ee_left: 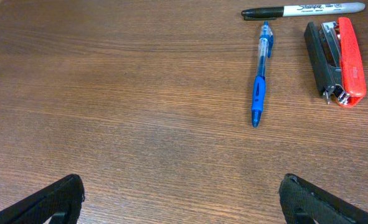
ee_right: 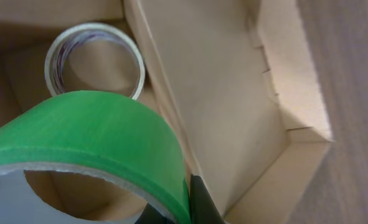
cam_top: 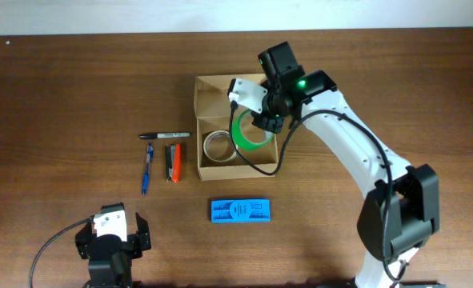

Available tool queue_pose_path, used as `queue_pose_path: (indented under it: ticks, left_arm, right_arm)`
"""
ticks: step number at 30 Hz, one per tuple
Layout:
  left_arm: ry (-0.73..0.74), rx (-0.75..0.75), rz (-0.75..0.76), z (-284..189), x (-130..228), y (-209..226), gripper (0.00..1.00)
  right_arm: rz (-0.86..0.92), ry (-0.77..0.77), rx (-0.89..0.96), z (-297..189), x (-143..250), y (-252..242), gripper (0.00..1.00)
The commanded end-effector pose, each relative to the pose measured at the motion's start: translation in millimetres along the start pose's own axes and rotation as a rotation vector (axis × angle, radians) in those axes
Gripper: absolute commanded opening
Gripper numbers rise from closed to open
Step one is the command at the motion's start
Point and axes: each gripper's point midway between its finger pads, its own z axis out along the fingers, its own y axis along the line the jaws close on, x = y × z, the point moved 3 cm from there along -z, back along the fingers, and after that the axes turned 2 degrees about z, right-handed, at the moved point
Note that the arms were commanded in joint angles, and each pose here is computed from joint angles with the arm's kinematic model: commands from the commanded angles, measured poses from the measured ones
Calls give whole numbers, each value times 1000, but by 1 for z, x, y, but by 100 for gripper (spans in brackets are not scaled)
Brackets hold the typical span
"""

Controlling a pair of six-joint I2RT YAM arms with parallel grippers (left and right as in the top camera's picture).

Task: Pack container
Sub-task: 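Grasp the green tape roll rim and lower it into the box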

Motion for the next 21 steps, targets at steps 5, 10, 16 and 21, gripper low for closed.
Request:
queue_pose_path:
  ticks: [5,10,16,21]
  left_arm:
    - [0,-12,-17,1,2,1,100]
    - [0,-12,-17,1,2,1,99]
    - [0,-12,-17,1,2,1,100]
    - [0,-12,-17,1,2,1,99]
  right_arm:
    - [-80,49,6,6,-12,14,3]
    - [-120,96,-1,20,-11,22,3]
    - [-123,144,27,25,-4,18,4]
    - [-126,147,24,26,-4,19,4]
